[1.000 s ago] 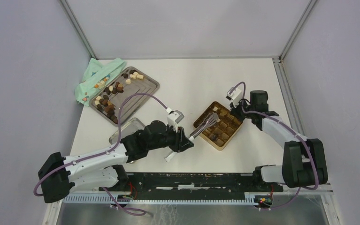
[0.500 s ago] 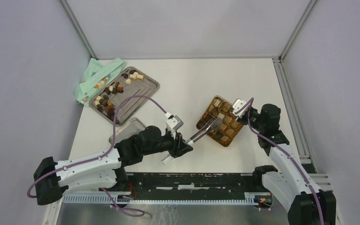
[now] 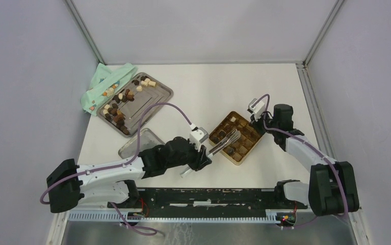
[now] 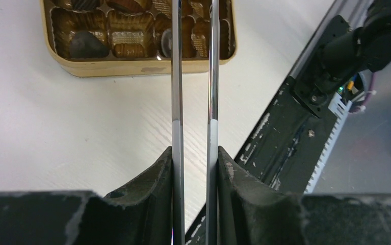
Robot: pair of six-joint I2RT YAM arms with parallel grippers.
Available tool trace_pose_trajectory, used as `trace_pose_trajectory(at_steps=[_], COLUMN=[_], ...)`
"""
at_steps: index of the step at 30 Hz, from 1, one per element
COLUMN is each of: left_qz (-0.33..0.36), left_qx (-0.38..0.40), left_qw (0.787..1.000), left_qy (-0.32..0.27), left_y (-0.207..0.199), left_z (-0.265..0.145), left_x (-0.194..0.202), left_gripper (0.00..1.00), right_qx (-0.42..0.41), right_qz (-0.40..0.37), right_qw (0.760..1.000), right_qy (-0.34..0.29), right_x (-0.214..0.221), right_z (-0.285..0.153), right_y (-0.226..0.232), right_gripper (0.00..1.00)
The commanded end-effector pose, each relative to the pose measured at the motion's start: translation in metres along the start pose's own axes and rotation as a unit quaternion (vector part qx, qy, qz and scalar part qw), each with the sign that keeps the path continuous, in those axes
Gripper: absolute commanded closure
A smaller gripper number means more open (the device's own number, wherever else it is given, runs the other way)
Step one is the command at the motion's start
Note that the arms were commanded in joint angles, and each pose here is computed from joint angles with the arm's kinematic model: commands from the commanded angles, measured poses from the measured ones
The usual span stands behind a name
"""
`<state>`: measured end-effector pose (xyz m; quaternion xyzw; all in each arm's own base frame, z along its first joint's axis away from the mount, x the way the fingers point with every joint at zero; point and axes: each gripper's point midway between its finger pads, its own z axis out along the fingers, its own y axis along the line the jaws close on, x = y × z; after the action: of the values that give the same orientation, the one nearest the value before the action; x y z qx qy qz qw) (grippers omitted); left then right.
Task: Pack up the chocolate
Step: Place the fake chocolate in the packing box.
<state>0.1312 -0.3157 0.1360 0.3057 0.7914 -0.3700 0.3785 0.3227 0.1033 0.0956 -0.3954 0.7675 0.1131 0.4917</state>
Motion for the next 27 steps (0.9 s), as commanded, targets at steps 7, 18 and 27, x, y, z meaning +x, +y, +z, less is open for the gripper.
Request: trace_pose_trajectory(at_steps=[7,18,27], left_qz=[0.004,0.000,-0.010], left_qx=[-0.059,-0.050,-0.042], left_qw=[0.998,0.998,0.997], left_qy=[-0.010,0.036,0.057], left_y=[0.007,0.003,-0.001], left_z=[0.029,0.046,0.051], left_x=[-0.035,-0.022,-0.015], left_gripper=[0.98,0.97,0.88], right_qx=[0.002,-0.008,-0.001], right_qz=[0.096,0.099,0.082], right_qw=[0.995,0.995,0.997], right_qy=[0.022,0.022,0.008], right_x=[0.008,0.009,0.002], right_z=[0.013,0.007,0.001], right_y=[-0.013,-0.017,-0.024], right_gripper=[0.94,0.60,0.55])
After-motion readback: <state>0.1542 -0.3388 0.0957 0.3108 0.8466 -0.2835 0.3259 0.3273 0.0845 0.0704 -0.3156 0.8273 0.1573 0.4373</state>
